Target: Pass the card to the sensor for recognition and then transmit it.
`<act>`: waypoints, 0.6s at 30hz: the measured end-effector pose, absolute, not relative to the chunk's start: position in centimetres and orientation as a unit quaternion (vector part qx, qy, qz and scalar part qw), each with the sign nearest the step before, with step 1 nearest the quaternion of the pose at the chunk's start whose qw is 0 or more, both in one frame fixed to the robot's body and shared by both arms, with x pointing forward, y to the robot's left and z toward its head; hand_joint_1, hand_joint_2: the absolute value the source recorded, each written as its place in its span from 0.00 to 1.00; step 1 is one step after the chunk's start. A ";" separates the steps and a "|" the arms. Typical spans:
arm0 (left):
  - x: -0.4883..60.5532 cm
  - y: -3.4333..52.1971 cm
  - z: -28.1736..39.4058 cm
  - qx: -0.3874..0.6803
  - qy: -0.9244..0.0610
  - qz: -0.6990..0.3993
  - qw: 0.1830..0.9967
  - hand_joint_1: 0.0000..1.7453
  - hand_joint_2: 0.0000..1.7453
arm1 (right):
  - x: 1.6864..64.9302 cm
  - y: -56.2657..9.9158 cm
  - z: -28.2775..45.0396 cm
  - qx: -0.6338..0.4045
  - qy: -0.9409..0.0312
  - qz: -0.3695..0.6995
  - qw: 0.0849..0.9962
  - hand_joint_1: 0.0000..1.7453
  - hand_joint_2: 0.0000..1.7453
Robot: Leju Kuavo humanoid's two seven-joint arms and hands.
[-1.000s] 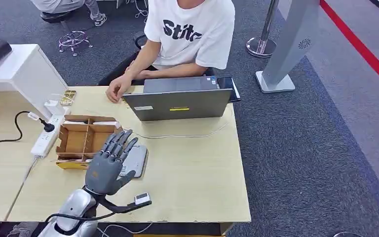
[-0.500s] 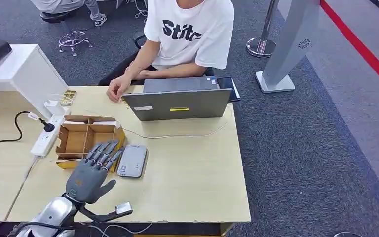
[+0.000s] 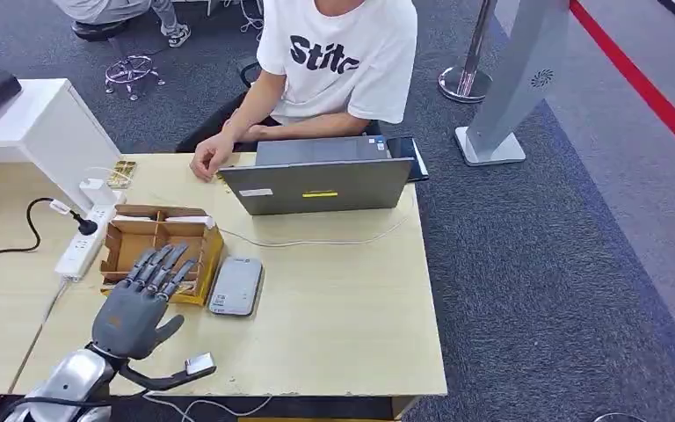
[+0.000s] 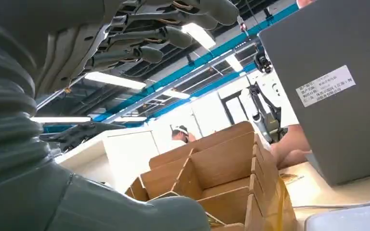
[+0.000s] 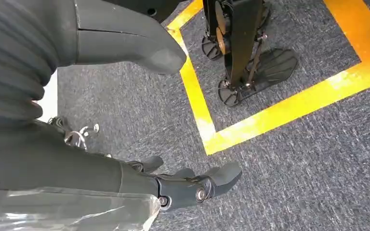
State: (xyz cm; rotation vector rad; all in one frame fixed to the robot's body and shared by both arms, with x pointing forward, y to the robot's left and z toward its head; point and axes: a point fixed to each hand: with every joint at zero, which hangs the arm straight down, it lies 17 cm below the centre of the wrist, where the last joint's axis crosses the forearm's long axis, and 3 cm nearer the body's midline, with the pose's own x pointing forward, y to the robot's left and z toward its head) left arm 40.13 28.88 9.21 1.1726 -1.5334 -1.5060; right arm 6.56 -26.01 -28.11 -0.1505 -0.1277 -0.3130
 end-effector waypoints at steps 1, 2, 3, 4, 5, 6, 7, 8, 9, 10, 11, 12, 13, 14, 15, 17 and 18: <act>40.2 29.1 9.2 0.453 -0.587 -0.577 0.342 0.00 1.00 | 6.5 -26.0 -28.1 -0.075 -0.063 -0.155 0.983 0.00 1.00; 40.3 29.3 9.2 0.456 -0.585 -0.576 0.344 0.00 1.00 | 6.5 -26.0 -28.1 -0.075 -0.062 -0.153 0.983 0.00 1.00; 40.4 29.5 9.2 0.457 -0.584 -0.575 0.346 0.00 1.00 | 6.5 -26.0 -28.1 -0.075 -0.061 -0.152 0.984 0.00 1.00; 40.5 29.7 9.2 0.460 -0.581 -0.573 0.349 0.00 1.00 | 6.5 -26.0 -28.1 -0.075 -0.061 -0.152 0.984 0.00 1.00; 40.6 30.0 9.1 0.462 -0.579 -0.571 0.353 0.00 1.00 | 6.4 -26.0 -28.1 -0.075 -0.060 -0.151 0.984 0.00 1.00; 40.7 30.2 8.9 0.464 -0.576 -0.571 0.357 0.00 1.00 | 6.4 -26.0 -28.1 -0.075 -0.060 -0.150 0.984 0.00 1.00; 40.8 30.5 8.5 0.465 -0.572 -0.571 0.361 0.00 1.00 | 6.4 -26.0 -28.1 -0.075 -0.059 -0.150 0.984 0.00 1.00; 40.9 30.7 8.3 0.465 -0.570 -0.571 0.364 0.00 1.00 | 6.4 -26.0 -28.1 -0.075 -0.059 -0.149 0.984 0.00 1.00; 41.0 31.0 8.0 0.466 -0.566 -0.571 0.369 0.00 1.00 | 6.4 -26.0 -28.1 -0.075 -0.058 -0.149 0.984 0.00 1.00; 41.1 31.3 7.8 0.467 -0.564 -0.570 0.373 0.00 1.00 | 6.4 -26.0 -28.1 -0.075 -0.058 -0.148 0.984 0.00 1.00; 41.2 31.6 7.5 0.468 -0.560 -0.569 0.378 0.00 1.00 | 6.3 -25.9 -28.1 -0.075 -0.057 -0.148 0.984 0.00 1.00; 41.2 31.8 7.3 0.469 -0.558 -0.569 0.381 0.00 1.00 | 6.3 -25.9 -28.1 -0.075 -0.057 -0.148 0.985 0.00 1.00; 41.3 32.1 7.2 0.470 -0.556 -0.567 0.384 0.00 1.00 | 6.3 -25.9 -28.1 -0.075 -0.057 -0.147 0.985 0.00 1.00; 41.4 32.3 7.2 0.471 -0.555 -0.566 0.387 0.00 1.00 | 6.3 -25.9 -28.1 -0.075 -0.057 -0.146 0.985 0.00 1.00; 41.4 32.5 7.0 0.472 -0.553 -0.565 0.391 0.00 1.00 | 6.3 -25.9 -28.1 -0.075 -0.057 -0.146 0.985 0.00 1.00; 41.5 32.9 6.8 0.474 -0.549 -0.564 0.395 0.00 1.00 | 6.3 -25.9 -28.1 -0.075 -0.057 -0.146 0.985 0.00 1.00; 41.5 33.0 6.7 0.474 -0.548 -0.564 0.397 0.00 1.00 | 6.3 -25.9 -28.1 -0.075 -0.057 -0.145 0.985 0.00 1.00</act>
